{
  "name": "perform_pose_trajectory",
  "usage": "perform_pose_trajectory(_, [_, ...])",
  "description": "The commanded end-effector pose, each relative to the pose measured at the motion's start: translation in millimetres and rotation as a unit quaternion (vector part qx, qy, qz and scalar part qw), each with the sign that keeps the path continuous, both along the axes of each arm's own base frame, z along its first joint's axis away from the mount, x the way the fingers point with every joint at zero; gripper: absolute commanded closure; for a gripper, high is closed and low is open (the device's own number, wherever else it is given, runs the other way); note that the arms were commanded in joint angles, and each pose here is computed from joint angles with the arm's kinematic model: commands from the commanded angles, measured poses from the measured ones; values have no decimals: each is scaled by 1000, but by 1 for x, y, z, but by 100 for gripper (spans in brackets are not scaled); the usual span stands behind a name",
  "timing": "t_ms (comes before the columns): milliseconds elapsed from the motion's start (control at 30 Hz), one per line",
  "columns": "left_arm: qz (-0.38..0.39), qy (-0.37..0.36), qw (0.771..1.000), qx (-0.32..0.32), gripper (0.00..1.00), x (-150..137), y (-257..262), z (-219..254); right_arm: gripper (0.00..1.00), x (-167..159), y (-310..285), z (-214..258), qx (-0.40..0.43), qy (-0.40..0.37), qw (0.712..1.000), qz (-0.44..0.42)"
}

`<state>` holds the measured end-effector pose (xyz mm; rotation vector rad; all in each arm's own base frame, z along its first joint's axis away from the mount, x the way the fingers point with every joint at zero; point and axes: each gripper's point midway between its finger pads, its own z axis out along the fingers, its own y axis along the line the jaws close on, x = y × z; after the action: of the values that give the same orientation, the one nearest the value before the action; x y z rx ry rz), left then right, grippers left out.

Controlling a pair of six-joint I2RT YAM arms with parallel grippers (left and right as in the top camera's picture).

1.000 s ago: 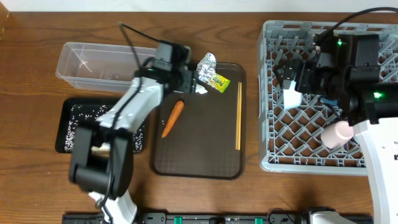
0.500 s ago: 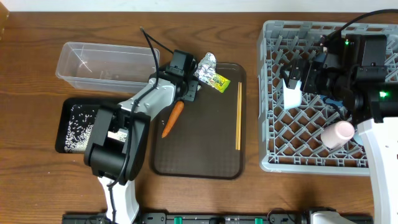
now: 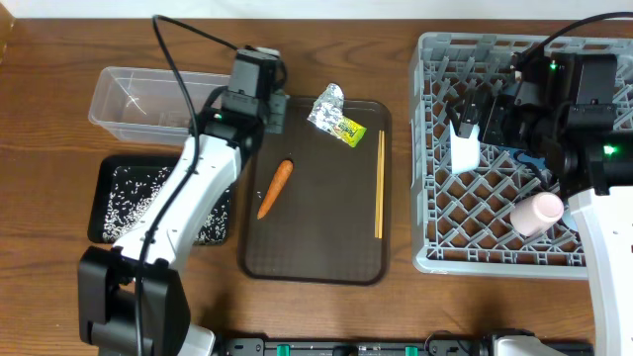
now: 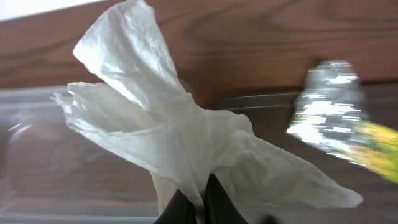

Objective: Sort waste into correct bins and load items into the dishwasher rack
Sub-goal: 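Grasp the white tissue with the left gripper and drop it in the clear bin, then grasp the foil and yellow wrapper with the left gripper, drop in clear bin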

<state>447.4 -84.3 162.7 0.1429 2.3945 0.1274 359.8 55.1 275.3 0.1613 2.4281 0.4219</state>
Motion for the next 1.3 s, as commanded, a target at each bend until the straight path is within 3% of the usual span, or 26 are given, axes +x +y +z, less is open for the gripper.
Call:
perform_pose_trajectory(0, [57,24,997,47,94,6,45,-22,1,0,-1,2,4,-1,1000,-5])
perform_pose_trajectory(133, [88,47,995,30,93,8,64,-43,1,0,-1,1,4,0,1000,-4])
perform_pose_trajectory(200, [83,45,995,20,48,9,62,-41,1,0,-1,1,4,0,1000,-5])
perform_pose_trajectory(233, [83,38,996,14,38,10,60,-36,1,0,-1,1,4,0,1000,-4])
perform_pose_trajectory(333, [68,9,997,-20,36,16,42,-17,1,0,-1,1,4,0,1000,-5])
perform_pose_trajectory(500, [-48,-12,993,-103,37,25,-28,-8,1,0,-1,1,4,0,1000,-5])
perform_pose_trajectory(700, [-151,-23,985,-78,36,38,-90,-42,1,-2,-1,-1,4,6,1000,-5])
perform_pose_trajectory(867, [-180,-17,981,-77,28,45,-124,-87,1,-4,-1,-2,3,11,1000,-5])
perform_pose_trajectory(1100, [-198,0,978,-73,28,44,-147,-135,1,-7,-1,-5,3,19,1000,-4])
perform_pose_trajectory(1167, [-198,4,978,-73,30,44,-147,-144,1,-7,-1,-5,3,19,1000,-4])
perform_pose_trajectory(1267, [-197,11,978,-71,46,43,-146,-153,1,-7,-1,-5,3,19,1000,-4])
